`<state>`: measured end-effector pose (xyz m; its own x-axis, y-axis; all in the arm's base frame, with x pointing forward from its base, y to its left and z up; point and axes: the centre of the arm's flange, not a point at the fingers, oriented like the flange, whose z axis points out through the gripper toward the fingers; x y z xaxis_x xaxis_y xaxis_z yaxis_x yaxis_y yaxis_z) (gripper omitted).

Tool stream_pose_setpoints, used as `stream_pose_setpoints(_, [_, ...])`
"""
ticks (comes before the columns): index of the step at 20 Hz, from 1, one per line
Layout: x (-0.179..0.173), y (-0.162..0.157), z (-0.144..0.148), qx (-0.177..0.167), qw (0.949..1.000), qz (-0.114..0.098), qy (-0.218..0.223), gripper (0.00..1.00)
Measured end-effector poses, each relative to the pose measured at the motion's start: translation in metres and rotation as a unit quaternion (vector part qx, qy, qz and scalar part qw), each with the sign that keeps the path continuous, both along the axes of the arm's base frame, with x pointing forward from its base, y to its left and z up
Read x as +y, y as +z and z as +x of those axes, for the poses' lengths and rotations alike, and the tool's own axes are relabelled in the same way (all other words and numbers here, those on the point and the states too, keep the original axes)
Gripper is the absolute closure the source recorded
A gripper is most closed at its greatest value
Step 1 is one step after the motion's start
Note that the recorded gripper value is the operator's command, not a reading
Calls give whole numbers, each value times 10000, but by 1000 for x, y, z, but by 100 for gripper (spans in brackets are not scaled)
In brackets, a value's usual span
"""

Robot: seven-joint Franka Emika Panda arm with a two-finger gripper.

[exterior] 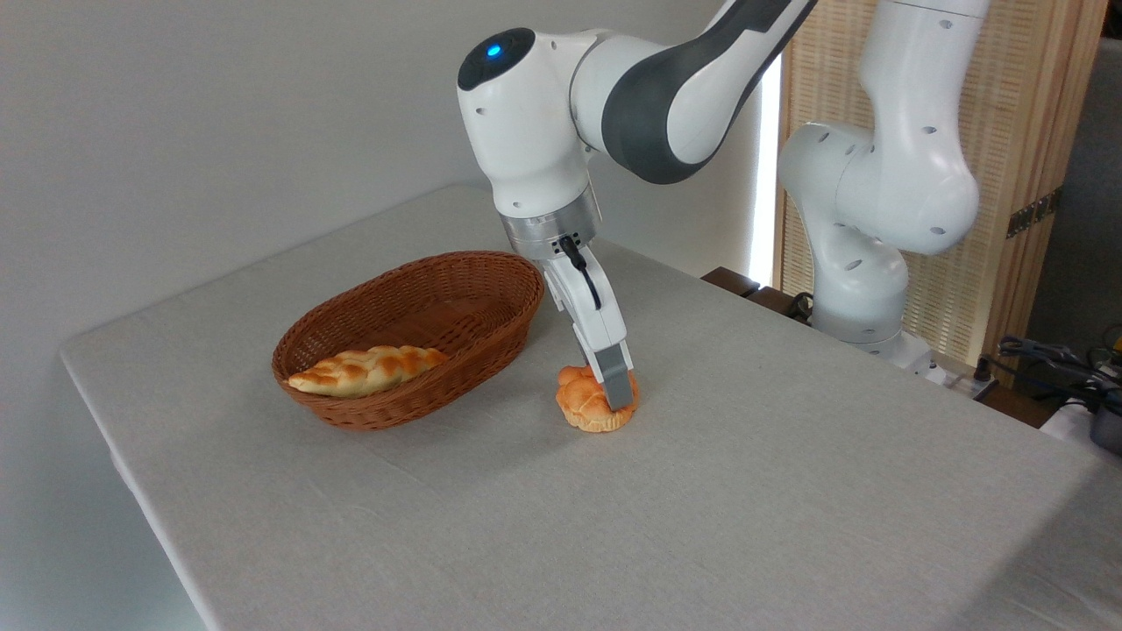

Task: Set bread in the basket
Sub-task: 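Close the gripper on the round orange bun and lift it, then carry the bun over the wicker basket and lower it inside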

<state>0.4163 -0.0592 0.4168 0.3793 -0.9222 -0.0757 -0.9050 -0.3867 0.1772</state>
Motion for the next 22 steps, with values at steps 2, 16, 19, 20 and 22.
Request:
stream_pose_setpoints(2, [0, 0, 0, 2, 10000, 1, 0, 79])
stream_pose_setpoints(16, [-5, -1, 2, 1, 10000, 17, -61, 81])
stream_pose_setpoints(19, [-5, 0, 4, -10, 10000, 17, -62, 79])
stream_pose_setpoints(20, [-6, 3, 6, -43, 10000, 12, -64, 79])
stream_pose_setpoints(22, [-12, 19, 12, -147, 9998, 6, -115, 79])
